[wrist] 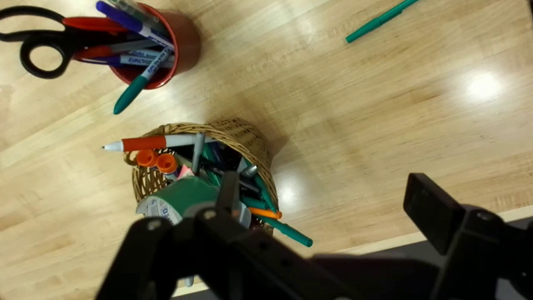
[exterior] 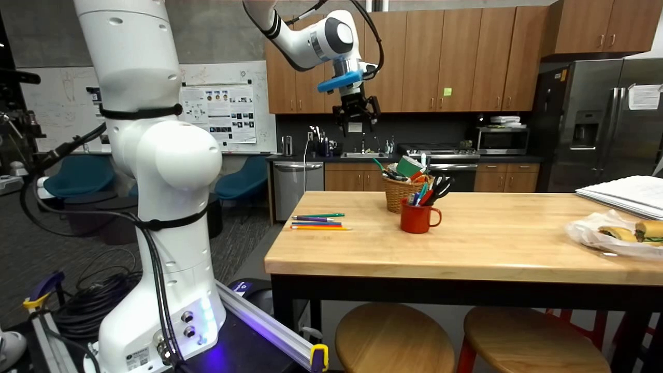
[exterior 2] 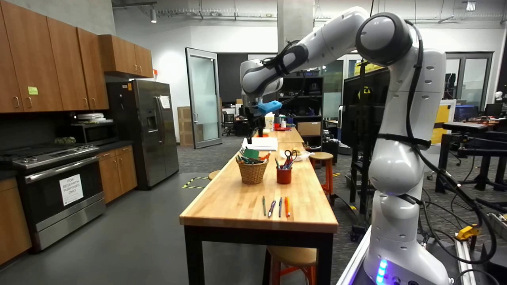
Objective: Put the tape on the table
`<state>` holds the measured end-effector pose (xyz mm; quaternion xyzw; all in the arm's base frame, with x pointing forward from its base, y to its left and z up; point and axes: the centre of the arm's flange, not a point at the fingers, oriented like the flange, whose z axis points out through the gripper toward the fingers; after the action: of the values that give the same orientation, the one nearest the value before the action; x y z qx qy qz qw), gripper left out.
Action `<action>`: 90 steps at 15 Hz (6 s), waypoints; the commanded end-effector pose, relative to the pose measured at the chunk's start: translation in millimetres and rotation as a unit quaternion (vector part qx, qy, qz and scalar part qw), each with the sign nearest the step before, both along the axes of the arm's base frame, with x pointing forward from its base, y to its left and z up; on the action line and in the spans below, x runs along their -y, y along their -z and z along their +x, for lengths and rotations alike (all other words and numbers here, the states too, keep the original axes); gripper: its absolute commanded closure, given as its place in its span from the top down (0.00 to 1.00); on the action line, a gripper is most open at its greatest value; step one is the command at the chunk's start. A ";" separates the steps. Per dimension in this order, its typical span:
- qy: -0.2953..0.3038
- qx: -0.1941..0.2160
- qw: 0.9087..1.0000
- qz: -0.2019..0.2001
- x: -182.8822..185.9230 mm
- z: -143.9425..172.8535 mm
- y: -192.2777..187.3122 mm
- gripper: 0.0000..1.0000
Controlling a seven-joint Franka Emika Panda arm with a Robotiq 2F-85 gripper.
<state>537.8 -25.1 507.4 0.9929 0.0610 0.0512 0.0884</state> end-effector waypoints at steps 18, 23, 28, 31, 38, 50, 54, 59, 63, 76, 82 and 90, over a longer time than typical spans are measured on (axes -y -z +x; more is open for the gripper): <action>-0.109 -0.069 0.991 0.036 73.1 77.2 -4.1 1.00; -0.100 -0.065 0.992 0.029 74.2 72.8 2.9 1.00; -0.100 -0.066 0.992 0.029 75.2 73.9 3.4 1.00; -0.100 -0.066 0.992 0.029 75.2 74.0 3.3 1.00; -0.126 -0.069 0.988 0.048 99.6 82.3 17.7 1.00; -0.179 -0.069 0.976 0.107 124.2 102.4 49.6 1.00; -0.196 -0.070 0.973 0.104 125.7 113.8 55.5 1.00; -0.207 -0.068 0.971 0.103 130.7 125.4 61.2 1.00; -0.205 -0.067 0.971 0.107 135.9 132.3 67.1 1.00; -0.181 -0.044 0.968 0.167 156.8 139.4 78.4 1.00; -0.167 -0.031 0.965 0.202 157.7 138.4 86.8 1.00; -0.155 -0.025 0.964 0.213 157.4 136.3 83.7 0.45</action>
<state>673.7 -179.7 416.9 0.9693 0.2074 0.0463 -0.1237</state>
